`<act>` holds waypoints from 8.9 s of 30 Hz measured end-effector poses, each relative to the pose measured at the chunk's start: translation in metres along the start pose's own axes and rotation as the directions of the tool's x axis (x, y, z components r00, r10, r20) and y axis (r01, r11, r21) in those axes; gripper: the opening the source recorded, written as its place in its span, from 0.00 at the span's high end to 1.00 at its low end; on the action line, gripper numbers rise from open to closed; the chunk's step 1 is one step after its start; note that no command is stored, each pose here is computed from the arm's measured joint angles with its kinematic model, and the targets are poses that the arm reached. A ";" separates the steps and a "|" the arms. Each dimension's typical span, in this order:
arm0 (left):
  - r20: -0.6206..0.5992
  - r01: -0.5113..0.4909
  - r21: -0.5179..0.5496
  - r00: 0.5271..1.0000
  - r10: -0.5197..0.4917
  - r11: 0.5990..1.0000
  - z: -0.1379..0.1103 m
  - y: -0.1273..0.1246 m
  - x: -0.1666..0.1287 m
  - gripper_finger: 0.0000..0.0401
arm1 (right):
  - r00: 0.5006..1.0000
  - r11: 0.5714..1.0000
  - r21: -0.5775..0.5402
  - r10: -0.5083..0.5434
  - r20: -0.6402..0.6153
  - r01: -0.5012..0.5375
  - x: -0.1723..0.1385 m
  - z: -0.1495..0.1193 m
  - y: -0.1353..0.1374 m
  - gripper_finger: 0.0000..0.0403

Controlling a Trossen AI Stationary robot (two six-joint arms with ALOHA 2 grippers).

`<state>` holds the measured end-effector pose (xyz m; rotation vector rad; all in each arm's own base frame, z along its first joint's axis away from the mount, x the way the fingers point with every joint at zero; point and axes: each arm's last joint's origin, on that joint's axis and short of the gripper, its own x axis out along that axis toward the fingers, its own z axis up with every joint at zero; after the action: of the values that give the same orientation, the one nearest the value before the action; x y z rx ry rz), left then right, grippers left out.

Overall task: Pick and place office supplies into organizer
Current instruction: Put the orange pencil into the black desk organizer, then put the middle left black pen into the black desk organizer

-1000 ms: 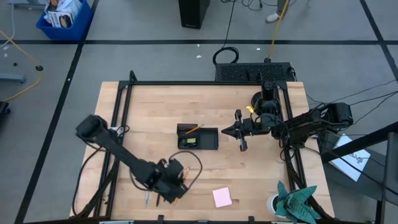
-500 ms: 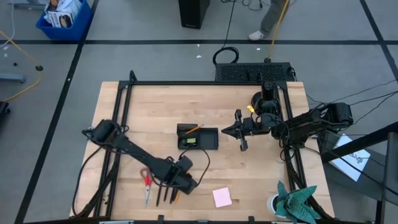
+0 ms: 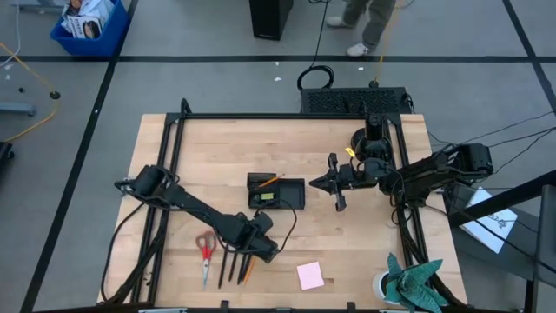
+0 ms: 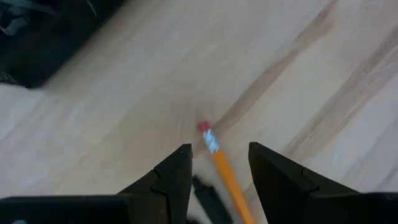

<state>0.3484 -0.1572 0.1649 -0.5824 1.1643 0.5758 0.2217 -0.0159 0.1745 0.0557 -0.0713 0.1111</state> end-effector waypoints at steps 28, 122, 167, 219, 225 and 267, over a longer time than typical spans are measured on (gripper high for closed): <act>-0.080 0.002 0.124 0.997 0.008 0.992 -0.011 -0.007 0.036 0.79 | 1.000 1.000 0.002 0.001 -0.010 -0.001 0.000 -0.001 0.000 1.00; 0.696 0.090 0.706 0.094 -0.712 0.702 0.010 0.197 -0.101 0.96 | 0.999 1.000 0.028 -0.002 -0.047 0.003 0.000 -0.005 0.000 1.00; 0.698 0.068 0.593 0.454 -0.554 0.803 0.092 0.189 -0.008 0.99 | 0.996 0.997 0.005 -0.082 -0.042 0.082 0.000 -0.004 -0.003 1.00; 0.696 0.122 0.626 0.357 -0.623 0.770 0.080 0.177 -0.048 0.62 | 0.996 0.997 0.003 -0.079 -0.046 0.079 0.000 -0.005 -0.002 1.00; 0.567 0.030 0.643 0.653 -0.501 0.766 0.046 0.144 -0.092 0.69 | 0.995 0.997 0.008 -0.078 -0.064 0.079 0.000 -0.007 -0.002 1.00; 0.006 0.059 0.253 0.998 -0.062 0.966 -0.068 0.091 -0.028 0.44 | 0.993 0.995 0.057 -0.079 -0.087 0.084 0.000 -0.009 -0.002 1.00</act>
<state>0.2326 -0.1418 0.1604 -0.3930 1.1810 0.3708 0.2221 -0.0176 0.1655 0.1139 0.0191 0.0343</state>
